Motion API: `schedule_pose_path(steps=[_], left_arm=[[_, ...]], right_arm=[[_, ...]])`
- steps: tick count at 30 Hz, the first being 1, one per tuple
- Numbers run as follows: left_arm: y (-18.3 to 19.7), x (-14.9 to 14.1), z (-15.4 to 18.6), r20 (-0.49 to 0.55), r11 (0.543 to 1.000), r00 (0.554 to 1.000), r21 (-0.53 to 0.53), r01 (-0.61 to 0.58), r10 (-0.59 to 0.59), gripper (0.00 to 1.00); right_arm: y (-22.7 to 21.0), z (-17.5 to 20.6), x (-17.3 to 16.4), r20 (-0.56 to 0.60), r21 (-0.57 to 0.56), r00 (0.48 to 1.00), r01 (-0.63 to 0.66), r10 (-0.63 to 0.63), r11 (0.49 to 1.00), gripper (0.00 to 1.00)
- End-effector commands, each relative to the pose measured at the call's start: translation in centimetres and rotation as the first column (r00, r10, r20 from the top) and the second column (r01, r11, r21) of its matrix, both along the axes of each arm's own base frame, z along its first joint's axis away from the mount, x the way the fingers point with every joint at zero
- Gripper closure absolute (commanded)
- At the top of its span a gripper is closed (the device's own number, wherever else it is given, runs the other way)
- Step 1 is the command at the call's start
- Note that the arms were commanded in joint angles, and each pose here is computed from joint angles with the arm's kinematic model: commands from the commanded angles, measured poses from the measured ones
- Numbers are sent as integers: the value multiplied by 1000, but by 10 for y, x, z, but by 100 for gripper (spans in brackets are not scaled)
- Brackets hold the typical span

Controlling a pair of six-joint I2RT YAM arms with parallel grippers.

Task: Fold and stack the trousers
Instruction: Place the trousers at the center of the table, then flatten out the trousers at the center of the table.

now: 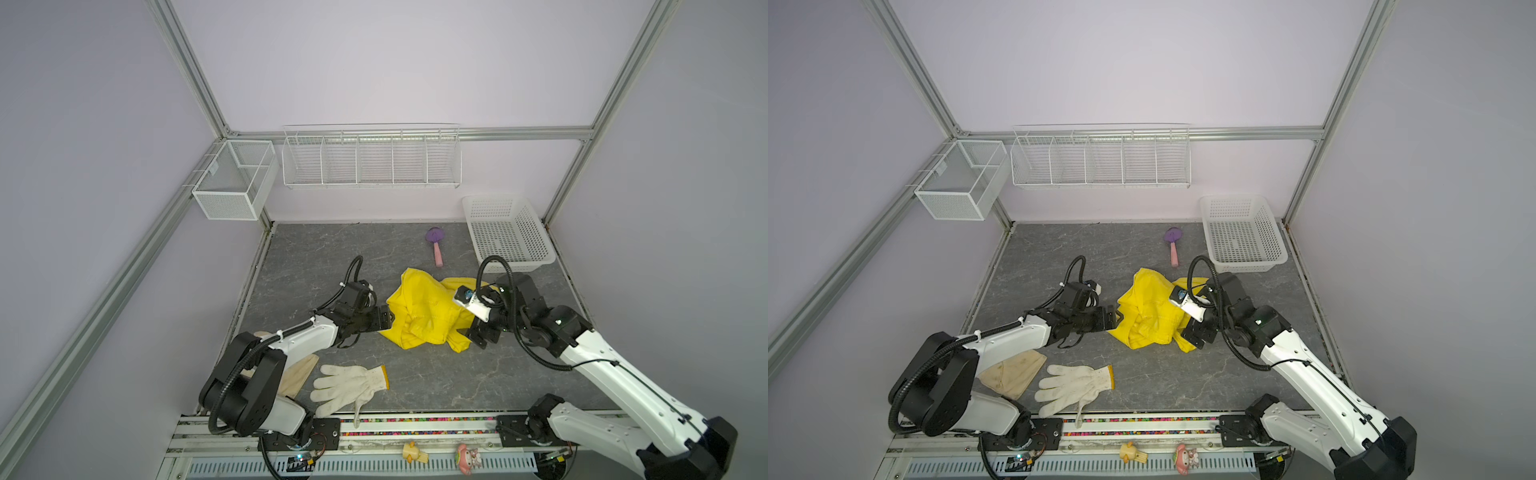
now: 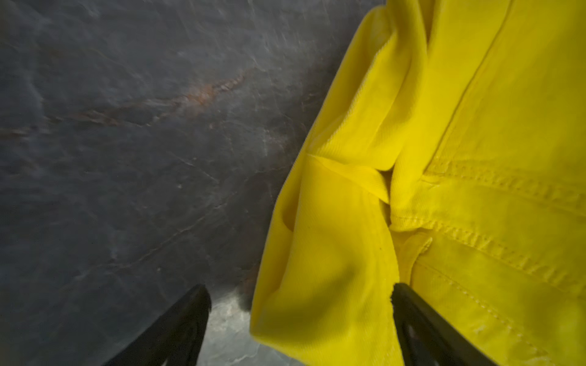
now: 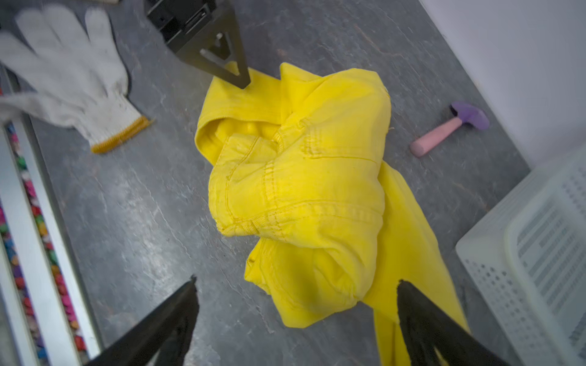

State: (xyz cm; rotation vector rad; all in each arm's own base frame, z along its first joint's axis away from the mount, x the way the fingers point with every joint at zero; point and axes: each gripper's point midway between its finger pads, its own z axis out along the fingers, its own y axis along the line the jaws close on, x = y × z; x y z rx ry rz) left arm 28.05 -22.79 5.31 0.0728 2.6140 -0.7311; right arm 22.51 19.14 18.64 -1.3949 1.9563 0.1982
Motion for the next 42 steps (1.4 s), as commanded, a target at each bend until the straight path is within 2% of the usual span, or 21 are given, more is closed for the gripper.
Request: schedule_pose_path(steps=[1,6,9,12,15,16,18,19,23,24,28,31,33,35,39,42], left_arm=[[-17,4,4,-24,999,1000,-31,-10,9,10],[-22,6,-14,-70,1000,997,0,-26,26,15],[-24,10,-22,-90,999,995,18,-33,35,24],[-25,12,-28,-100,999,994,31,-36,39,32],[-27,14,-35,-111,999,993,41,-34,38,47],[-28,16,-35,-112,999,993,36,-33,36,53],[-31,17,-30,-112,999,993,24,-31,33,64],[-31,18,-26,-107,999,994,22,-32,35,71],[-19,25,-1,-49,996,998,82,-41,45,100],[-13,27,6,-37,993,998,110,-48,53,100],[24,36,33,2,965,997,250,-81,83,100],[69,45,62,57,914,988,375,-156,145,100],[107,50,89,126,843,974,487,-228,190,100],[139,55,113,172,785,962,557,-271,211,100],[203,70,155,244,700,921,599,-389,303,100],[243,80,180,306,620,888,636,-460,344,100]], right_arm=[[12,-10,14,180,-110,975,-109,127,988,2],[39,-38,23,207,-225,945,-207,255,952,3],[50,-48,41,260,-279,927,-194,268,941,4],[59,-61,50,258,-326,917,-213,303,921,4],[59,-79,56,244,-373,917,-213,316,903,1],[59,-78,60,239,-365,927,-190,289,911,8],[58,-73,64,200,-325,954,-151,224,934,37],[61,-61,69,197,-285,962,-128,189,950,50],[60,-35,68,136,-135,988,-58,76,989,85],[61,-25,67,121,-82,991,-41,51,996,89],[74,14,57,55,124,998,-4,-3,992,92],[90,54,45,-12,310,1000,19,-16,951,93],[104,86,37,-57,435,998,41,-18,900,93],[114,117,33,-79,525,996,65,-27,848,93],[120,197,37,-100,702,993,120,-69,702,93],[110,229,45,-157,752,975,222,-159,621,93]])
